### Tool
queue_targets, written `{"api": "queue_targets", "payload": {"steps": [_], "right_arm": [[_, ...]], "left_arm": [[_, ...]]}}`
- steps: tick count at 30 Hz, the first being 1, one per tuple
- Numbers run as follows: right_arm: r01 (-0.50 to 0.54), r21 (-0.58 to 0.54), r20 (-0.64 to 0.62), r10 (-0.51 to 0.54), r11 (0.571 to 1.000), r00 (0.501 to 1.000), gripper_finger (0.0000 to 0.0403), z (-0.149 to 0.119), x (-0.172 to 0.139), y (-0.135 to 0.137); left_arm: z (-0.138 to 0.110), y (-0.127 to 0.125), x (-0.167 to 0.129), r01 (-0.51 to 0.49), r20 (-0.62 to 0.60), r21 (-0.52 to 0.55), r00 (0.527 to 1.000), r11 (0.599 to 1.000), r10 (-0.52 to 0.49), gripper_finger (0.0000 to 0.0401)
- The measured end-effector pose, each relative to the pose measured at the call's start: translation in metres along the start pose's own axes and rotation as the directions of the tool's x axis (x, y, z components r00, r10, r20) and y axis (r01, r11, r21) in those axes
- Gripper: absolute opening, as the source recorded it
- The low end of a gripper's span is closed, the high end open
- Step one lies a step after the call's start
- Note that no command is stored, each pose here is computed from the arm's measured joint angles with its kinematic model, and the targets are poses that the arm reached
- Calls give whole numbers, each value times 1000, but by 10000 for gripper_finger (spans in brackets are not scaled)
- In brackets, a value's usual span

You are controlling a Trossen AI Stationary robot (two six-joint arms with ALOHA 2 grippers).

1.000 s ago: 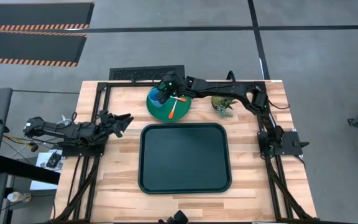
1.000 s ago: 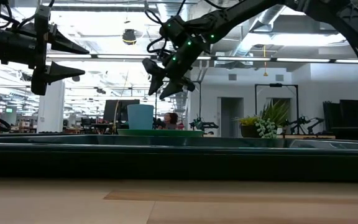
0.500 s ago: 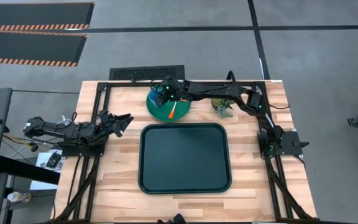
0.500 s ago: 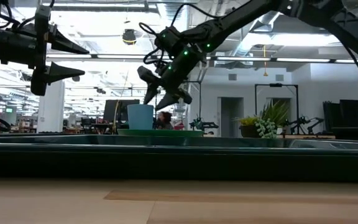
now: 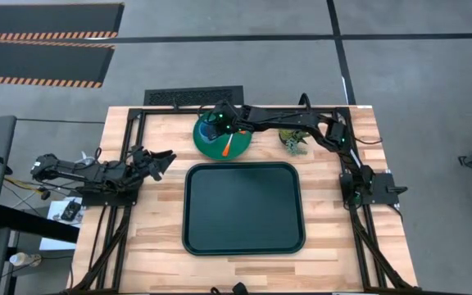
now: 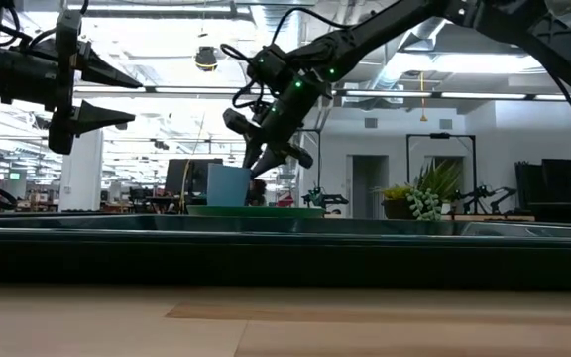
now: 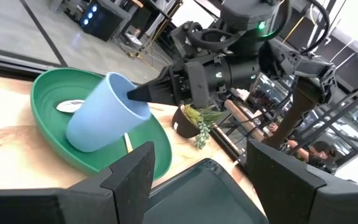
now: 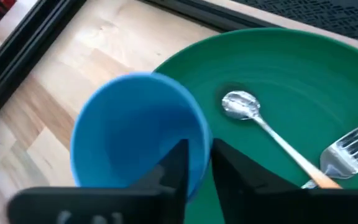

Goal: Pick and place plate/cup/fork/spoon on tray
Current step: Put the blue cup on the black table tray

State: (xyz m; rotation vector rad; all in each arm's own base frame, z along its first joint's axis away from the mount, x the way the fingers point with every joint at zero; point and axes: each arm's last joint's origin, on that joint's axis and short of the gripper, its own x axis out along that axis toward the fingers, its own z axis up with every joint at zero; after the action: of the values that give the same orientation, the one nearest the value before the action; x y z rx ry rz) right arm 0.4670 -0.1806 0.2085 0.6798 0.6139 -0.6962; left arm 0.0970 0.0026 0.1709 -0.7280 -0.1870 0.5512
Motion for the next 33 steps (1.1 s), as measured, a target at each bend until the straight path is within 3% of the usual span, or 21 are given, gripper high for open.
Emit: {"api": "queue_targets", "payload": {"steps": [8, 14, 16, 19, 26, 30, 33], "right_arm": [[-26, 0, -28, 26, 1000, 999, 14, -1, 0, 0], [-44, -9, -48, 43, 999, 998, 8, 0, -3, -1], [-92, -24, -59, 91, 995, 994, 6, 5, -12, 1], [-155, -48, -75, 151, 987, 986, 6, 20, -39, 1], [-146, -214, -186, 106, 966, 977, 4, 29, -130, -1], [-117, -279, -304, 28, 953, 952, 3, 12, -187, -9], [-29, -287, -339, -73, 958, 938, 5, -13, -225, -20]], "left_arm": [[0, 0, 0, 0, 0, 1, 1000, 1000, 0, 240], [0, 0, 0, 0, 0, 1, 1000, 1000, 0, 240], [0, 0, 0, 0, 0, 0, 1000, 1000, 0, 240], [0, 0, 0, 0, 0, -5, 1000, 1000, 0, 240], [0, 0, 0, 0, 0, -5, 1000, 1000, 0, 240], [0, 0, 0, -1, -1, -3, 1000, 1000, 1, 240], [0, 0, 0, -1, -2, -2, 1000, 1000, 1, 240]]}}
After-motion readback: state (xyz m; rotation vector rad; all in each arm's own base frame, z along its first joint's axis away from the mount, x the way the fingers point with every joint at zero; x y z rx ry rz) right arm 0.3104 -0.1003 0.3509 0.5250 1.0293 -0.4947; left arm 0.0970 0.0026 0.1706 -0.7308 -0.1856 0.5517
